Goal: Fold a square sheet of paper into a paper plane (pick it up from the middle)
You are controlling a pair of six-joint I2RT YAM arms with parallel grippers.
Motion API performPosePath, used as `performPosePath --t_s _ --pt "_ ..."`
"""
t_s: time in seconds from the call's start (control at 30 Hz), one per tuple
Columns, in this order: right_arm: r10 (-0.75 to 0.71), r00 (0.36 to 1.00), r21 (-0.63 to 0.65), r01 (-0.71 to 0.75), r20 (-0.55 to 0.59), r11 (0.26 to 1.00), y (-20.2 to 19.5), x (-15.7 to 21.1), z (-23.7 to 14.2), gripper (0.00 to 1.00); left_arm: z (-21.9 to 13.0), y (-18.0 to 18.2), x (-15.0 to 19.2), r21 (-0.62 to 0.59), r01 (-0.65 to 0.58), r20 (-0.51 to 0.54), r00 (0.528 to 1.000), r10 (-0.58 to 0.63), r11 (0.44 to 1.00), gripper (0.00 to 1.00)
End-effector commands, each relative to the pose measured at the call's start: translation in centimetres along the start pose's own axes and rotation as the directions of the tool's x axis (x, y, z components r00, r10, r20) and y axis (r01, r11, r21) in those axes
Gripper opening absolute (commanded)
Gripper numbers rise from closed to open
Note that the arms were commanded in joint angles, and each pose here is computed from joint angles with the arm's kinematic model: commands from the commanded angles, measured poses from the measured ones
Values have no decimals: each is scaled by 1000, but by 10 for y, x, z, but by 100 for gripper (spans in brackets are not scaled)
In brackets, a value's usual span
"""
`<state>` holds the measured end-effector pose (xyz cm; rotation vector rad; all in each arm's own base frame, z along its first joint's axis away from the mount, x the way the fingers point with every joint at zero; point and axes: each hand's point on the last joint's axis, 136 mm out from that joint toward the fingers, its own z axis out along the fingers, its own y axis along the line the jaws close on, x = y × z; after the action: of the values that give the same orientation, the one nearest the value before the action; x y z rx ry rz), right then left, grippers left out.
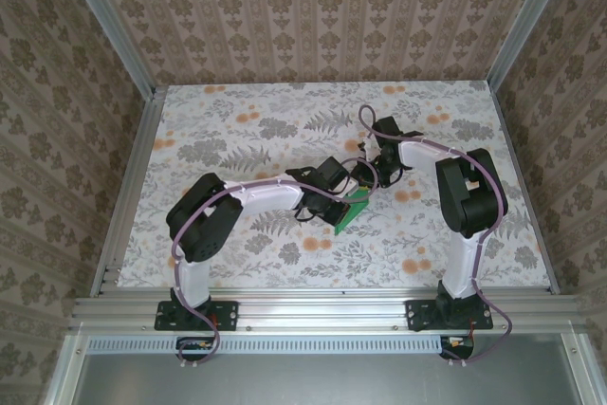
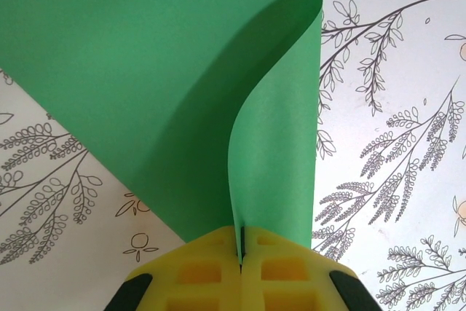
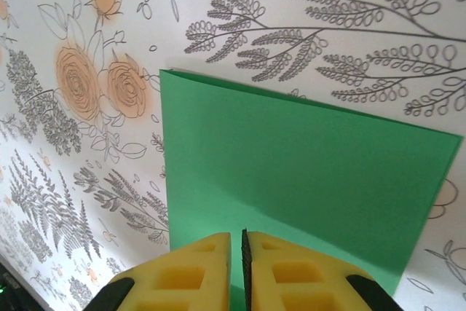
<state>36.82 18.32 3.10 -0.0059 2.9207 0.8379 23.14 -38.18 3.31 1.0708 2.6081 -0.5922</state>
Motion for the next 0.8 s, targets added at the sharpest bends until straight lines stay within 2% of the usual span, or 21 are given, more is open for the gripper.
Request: performPosePath --t_s 0.0,0.23,0.77 --pt "9 1000 43 -8 -20 999 -14 5 7 13 -4 -4 4 13 0 -12 1000 0 1000 3" --pt "10 997 84 -4 -75 996 -33 23 22 10 -5 -1 2 0 -7 -14 1000 7 1000 4" --pt "2 996 82 6 -91 997 -35 27 25 10 -5 3 -4 10 -13 -19 1000 13 1000 6"
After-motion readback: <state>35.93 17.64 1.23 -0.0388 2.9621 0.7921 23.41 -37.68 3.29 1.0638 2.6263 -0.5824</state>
